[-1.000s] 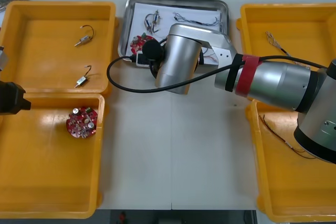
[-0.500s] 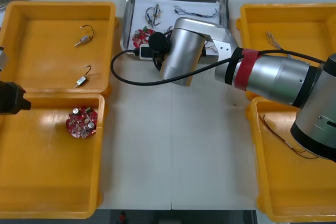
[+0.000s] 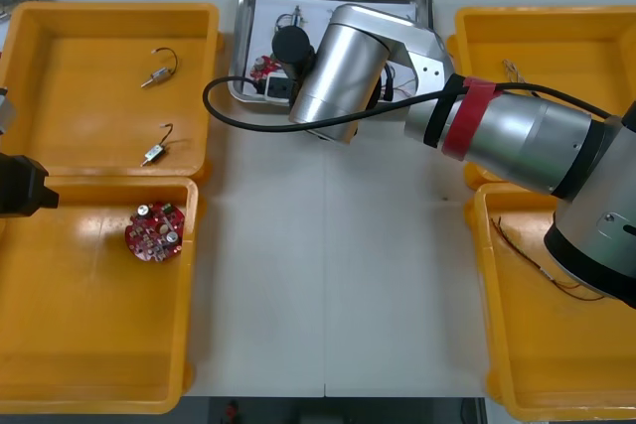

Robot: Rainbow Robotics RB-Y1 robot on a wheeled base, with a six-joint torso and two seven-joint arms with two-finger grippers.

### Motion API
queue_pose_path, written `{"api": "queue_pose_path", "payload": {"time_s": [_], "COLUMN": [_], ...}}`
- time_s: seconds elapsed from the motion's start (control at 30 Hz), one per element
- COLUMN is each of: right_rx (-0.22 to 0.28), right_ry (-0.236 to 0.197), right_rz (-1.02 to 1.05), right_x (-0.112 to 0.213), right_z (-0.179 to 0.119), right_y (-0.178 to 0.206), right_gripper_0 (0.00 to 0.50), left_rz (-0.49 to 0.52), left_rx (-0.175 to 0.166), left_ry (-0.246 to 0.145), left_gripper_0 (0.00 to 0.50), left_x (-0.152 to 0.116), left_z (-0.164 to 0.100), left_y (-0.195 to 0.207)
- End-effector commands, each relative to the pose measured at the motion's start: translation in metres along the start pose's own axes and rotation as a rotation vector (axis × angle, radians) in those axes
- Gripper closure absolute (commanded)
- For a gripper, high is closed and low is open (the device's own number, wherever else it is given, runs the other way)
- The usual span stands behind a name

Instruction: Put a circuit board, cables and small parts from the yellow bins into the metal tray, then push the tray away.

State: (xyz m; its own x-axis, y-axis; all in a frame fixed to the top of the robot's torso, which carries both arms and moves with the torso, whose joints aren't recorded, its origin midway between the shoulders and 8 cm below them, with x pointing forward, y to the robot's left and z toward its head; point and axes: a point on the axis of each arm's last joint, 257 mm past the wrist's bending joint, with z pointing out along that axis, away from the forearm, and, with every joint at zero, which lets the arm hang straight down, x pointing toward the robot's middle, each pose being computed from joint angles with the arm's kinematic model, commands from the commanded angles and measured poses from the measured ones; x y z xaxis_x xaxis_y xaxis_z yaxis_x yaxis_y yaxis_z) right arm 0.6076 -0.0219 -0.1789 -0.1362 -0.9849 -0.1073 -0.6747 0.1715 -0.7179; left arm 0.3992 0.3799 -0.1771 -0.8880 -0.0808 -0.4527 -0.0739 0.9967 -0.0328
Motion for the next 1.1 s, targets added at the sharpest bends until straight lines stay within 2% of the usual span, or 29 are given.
{"api": "queue_pose_path", "payload": {"time_s": [0.03, 0.23, 0.43, 0.57, 0.7, 0.87, 0.97, 1.1], "right_rx": [-0.055, -0.167, -0.199, -0.213, -0.186, -0.144, -0.106, -0.073], "right_ry": [-0.109, -0.11, -0.063, -0.011, -0.087, -0.137, -0.145, -0.103], "right_rz": [0.029, 0.108, 0.16, 0.236, 0.362, 0.497, 0.559, 0.634], "right_x": [-0.037, -0.018, 0.017, 0.054, 0.07, 0.102, 0.127, 0.169], "right_z": [-0.045, -0.077, -0.108, -0.128, -0.144, -0.16, -0.169, -0.171], "right_y": [0.007, 0.04, 0.054, 0.06, 0.052, 0.038, 0.032, 0.034], "right_gripper_0": [0.0, 0.0, 0.0, 0.0, 0.0, 0.0, 0.0, 0.0], "left_rz": [0.149, 0.149, 0.149, 0.149, 0.149, 0.149, 0.149, 0.149], "left_rx": [-0.021, -0.021, -0.021, -0.021, -0.021, -0.021, -0.021, -0.021], "left_ry": [-0.009, -0.009, -0.009, -0.009, -0.009, -0.009, -0.009, -0.009], "left_gripper_0": [0.0, 0.0, 0.0, 0.0, 0.0, 0.0, 0.0, 0.0], "left_x": [0.001, 0.001, 0.001, 0.001, 0.001, 0.001, 0.001, 0.001], "left_z": [-0.003, -0.003, -0.003, -0.003, -0.003, -0.003, -0.003, -0.003], "left_y": [0.0, 0.0, 0.0, 0.0, 0.0, 0.0, 0.0, 0.0]}}
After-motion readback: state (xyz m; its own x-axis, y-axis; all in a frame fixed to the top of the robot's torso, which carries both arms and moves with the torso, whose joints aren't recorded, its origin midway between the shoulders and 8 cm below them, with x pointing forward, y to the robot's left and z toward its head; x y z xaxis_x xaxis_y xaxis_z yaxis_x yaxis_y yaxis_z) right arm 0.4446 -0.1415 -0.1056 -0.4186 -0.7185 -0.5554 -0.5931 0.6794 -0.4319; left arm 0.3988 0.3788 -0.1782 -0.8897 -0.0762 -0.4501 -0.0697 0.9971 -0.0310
